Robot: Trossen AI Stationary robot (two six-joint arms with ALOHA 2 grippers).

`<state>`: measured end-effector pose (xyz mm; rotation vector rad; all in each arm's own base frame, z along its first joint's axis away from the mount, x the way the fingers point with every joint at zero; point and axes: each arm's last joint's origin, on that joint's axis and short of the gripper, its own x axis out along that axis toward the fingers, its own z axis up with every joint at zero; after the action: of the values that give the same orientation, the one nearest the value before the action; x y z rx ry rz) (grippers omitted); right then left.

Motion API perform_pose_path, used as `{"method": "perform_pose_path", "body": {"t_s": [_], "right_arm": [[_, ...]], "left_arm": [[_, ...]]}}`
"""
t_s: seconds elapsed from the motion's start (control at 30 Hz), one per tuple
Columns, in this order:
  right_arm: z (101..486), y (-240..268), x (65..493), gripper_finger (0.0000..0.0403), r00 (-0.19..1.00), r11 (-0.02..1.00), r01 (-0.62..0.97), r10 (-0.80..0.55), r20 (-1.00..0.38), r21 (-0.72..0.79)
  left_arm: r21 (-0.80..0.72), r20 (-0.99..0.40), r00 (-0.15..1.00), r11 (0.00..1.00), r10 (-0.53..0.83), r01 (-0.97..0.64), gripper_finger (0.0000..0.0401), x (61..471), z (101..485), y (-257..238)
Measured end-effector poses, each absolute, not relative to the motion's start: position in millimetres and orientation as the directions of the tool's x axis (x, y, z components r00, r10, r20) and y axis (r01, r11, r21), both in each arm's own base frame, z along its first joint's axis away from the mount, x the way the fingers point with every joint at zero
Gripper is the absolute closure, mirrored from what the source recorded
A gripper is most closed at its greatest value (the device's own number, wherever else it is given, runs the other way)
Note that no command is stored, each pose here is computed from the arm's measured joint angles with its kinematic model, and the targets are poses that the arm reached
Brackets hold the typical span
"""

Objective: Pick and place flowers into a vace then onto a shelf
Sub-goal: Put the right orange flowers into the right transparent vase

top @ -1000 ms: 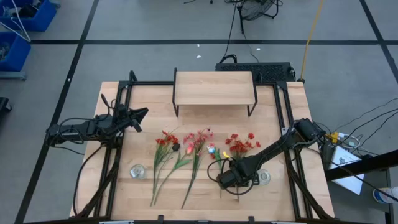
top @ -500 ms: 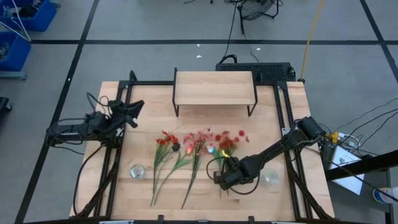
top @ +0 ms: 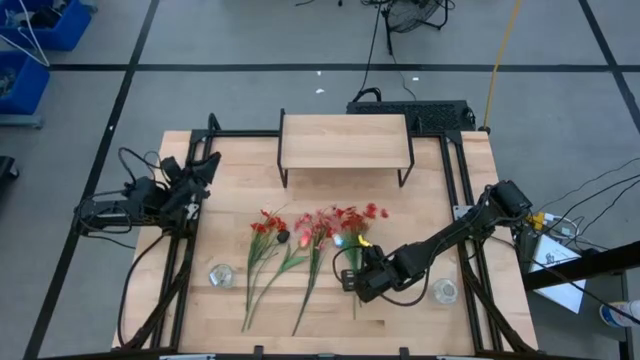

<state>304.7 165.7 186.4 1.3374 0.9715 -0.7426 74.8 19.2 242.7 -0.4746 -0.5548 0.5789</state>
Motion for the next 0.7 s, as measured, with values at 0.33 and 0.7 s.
{"method": "perform_pose_path", "body": {"t_s": [0.33, 0.7], "right_arm": [[194.2, 172.2, 314.7, 0.0402, 0.577, 0.278, 0.769, 0.086, -0.812, 0.576], [235.1, 173.4, 307.2, 0.0402, 0.774, 0.46, 0.587, -0.076, -0.629, 0.666]], "left_arm": [[-0.652, 0.478, 0.547, 0.695, 0.688, -0.303, 0.0334, 61.2, 260.4, 21.1], [-0.886, 0.257, 0.822, 0.464, 0.508, -0.009, 0.0334, 88.6, 231.4, 16.3]]}}
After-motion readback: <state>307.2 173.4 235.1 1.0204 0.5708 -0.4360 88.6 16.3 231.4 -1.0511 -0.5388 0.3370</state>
